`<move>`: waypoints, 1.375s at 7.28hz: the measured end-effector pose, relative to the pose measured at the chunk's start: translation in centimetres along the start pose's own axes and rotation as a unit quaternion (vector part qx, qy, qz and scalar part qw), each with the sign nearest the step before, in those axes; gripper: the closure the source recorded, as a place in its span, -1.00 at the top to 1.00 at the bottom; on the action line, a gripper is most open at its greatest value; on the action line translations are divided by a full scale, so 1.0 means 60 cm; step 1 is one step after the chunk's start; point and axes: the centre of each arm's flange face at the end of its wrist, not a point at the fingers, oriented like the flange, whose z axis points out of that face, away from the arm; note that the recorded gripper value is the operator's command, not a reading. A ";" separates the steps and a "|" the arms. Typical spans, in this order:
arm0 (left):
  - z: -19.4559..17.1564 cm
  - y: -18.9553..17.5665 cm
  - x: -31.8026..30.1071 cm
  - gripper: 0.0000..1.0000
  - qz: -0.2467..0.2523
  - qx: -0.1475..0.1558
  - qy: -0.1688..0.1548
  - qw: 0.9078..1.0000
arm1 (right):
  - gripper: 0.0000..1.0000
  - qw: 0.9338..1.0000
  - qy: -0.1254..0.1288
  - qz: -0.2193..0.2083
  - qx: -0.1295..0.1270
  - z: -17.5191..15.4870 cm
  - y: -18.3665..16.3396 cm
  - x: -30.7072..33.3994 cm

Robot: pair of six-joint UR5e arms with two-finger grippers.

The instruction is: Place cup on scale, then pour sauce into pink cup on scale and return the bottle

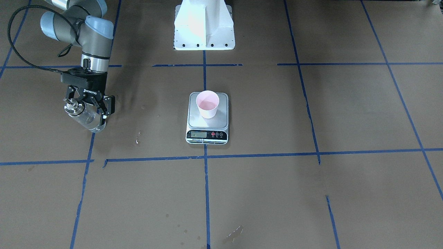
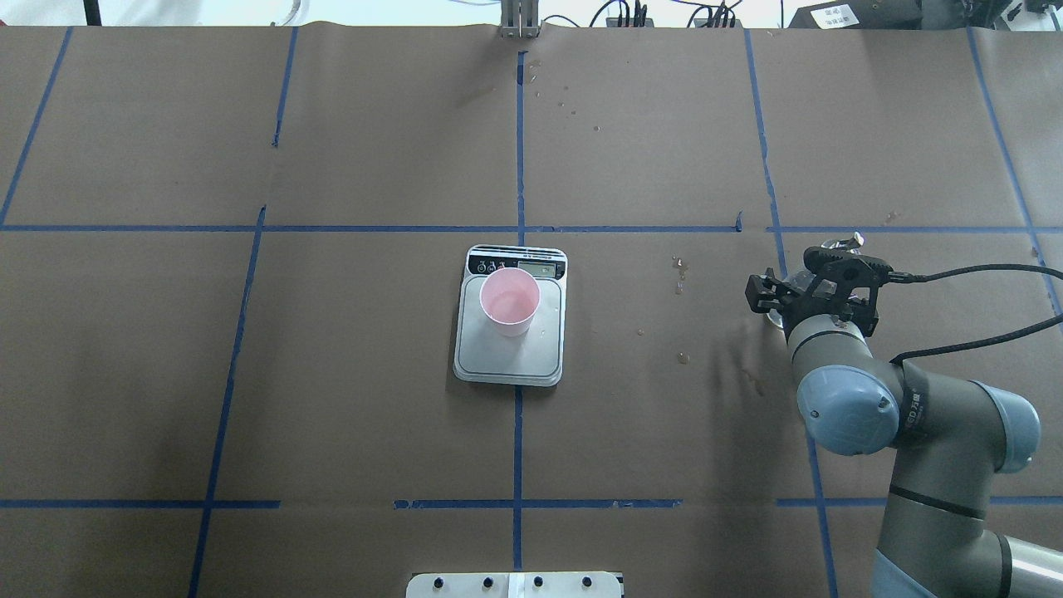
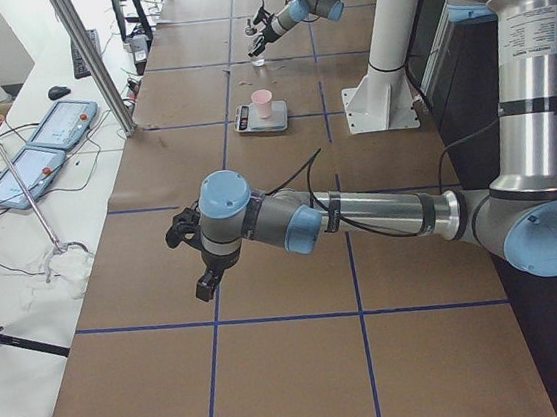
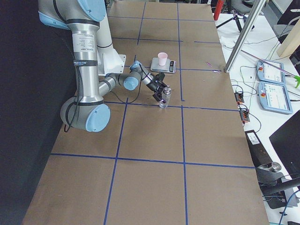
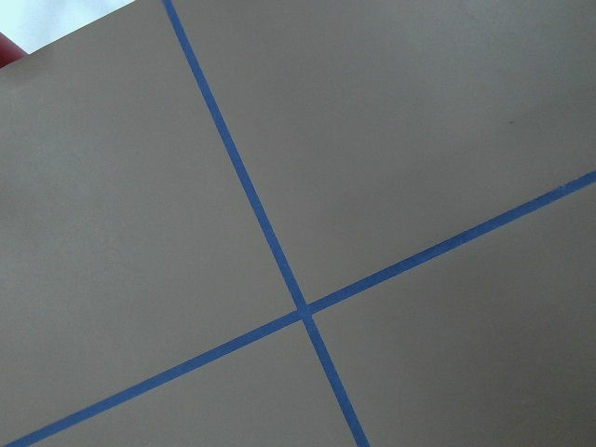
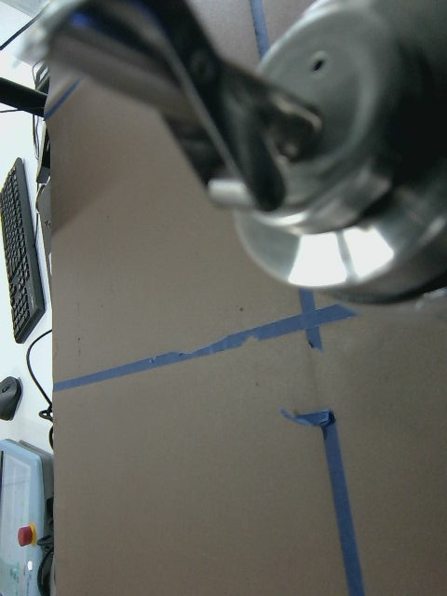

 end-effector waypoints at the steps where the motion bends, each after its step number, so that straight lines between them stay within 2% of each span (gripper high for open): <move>1: 0.000 0.000 0.000 1.00 0.000 0.000 0.000 1.000 | 1.00 1.000 0.001 -0.001 -0.011 -0.002 0.002 0.005; 7: 0.000 -0.001 0.000 1.00 0.000 0.000 0.000 1.000 | 1.00 0.999 -0.010 0.005 -0.037 -0.035 -0.010 0.021; 9: 0.000 -0.001 0.000 1.00 0.001 0.000 0.000 1.000 | 1.00 0.998 -0.019 0.009 -0.062 -0.067 -0.020 0.029; 10: 0.000 -0.001 0.000 1.00 0.001 0.000 0.000 1.000 | 1.00 0.996 -0.020 0.008 -0.084 -0.089 -0.025 0.029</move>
